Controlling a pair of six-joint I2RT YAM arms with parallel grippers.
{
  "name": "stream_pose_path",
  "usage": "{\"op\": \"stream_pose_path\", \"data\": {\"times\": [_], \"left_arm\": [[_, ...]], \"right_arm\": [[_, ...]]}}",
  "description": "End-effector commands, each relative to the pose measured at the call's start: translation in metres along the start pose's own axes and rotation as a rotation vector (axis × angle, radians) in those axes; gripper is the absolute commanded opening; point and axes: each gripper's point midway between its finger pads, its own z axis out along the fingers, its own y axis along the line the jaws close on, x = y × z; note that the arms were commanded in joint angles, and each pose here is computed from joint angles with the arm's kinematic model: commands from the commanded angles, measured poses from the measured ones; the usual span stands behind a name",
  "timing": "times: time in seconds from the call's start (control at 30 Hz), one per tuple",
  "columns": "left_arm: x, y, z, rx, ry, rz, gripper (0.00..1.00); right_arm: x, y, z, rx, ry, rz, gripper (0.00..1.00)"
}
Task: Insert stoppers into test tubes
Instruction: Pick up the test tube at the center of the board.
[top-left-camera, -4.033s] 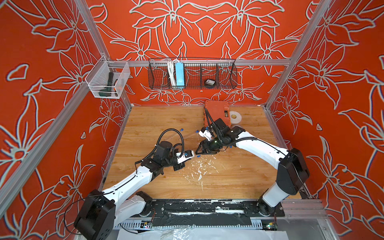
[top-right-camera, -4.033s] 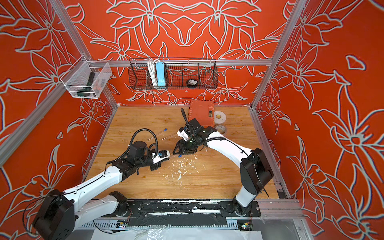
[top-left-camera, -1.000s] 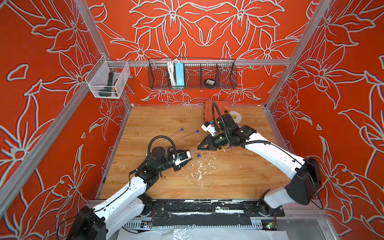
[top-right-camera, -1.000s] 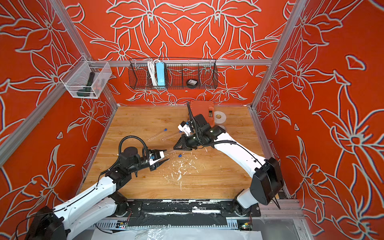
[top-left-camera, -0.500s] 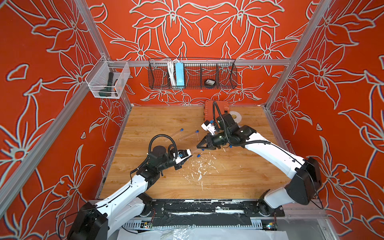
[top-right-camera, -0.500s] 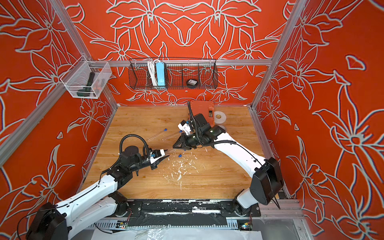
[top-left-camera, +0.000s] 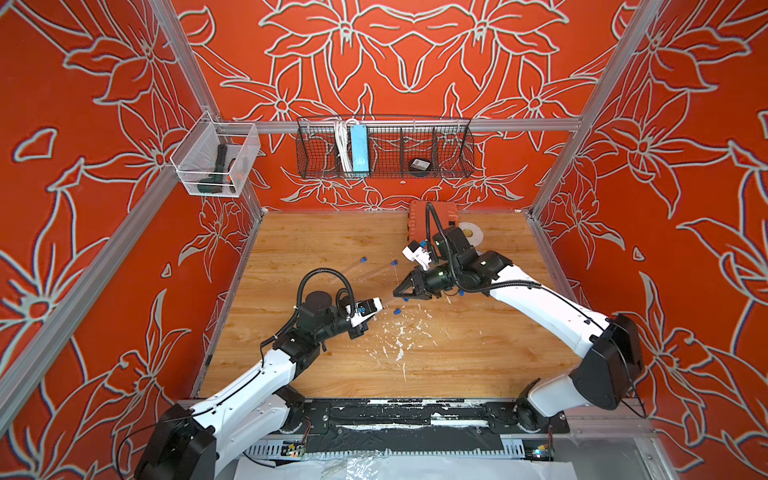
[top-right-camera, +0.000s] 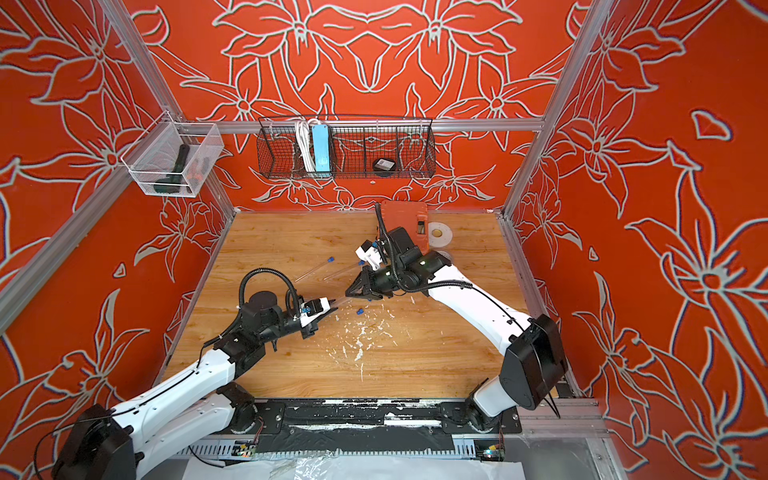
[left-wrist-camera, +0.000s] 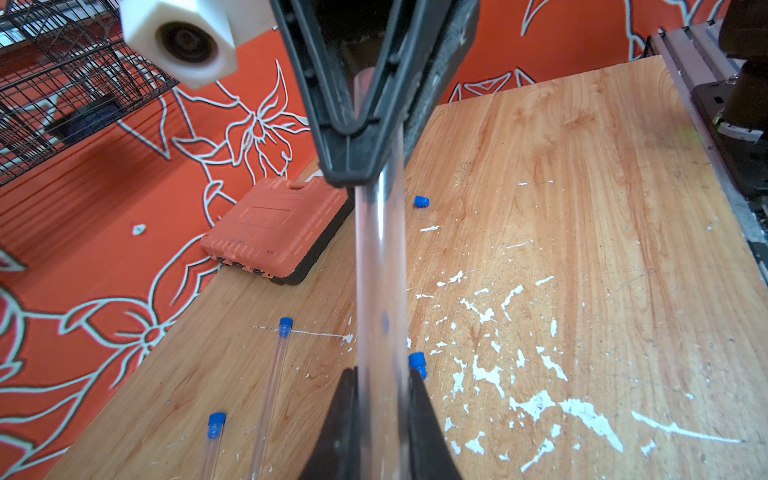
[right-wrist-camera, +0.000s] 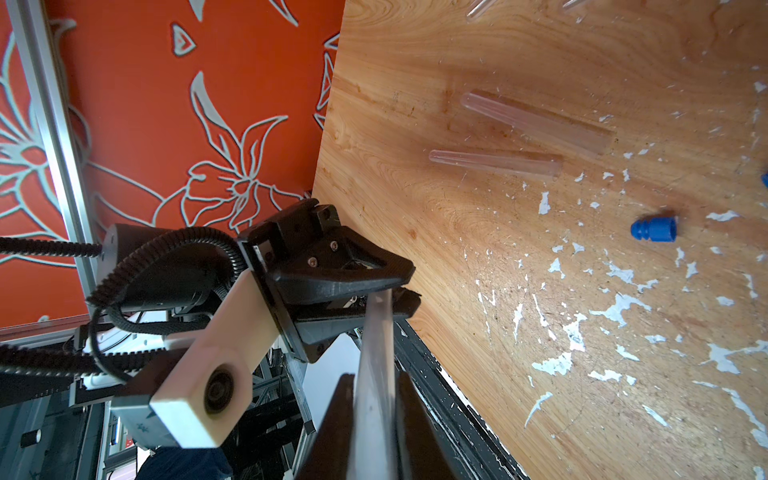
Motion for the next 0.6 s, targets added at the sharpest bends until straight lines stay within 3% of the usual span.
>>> {"op": "stream_pose_path", "data": {"times": [0.0,0.57], "left_arm": [[-0.0141,-0.0021,0.0008,0.029,-0.038,0.022,0.05],[-0.0153,-0.0029,-0.0004,0.033,-0.04,0.034,0.0]], "right_arm": [[-0.0029,0.0018,0.0061,-0.023,-0.004,-0.007,0.04],[-0.0021,-0.0003,0.0059,-0.013,-0.004,-0.003,0.04]]}}
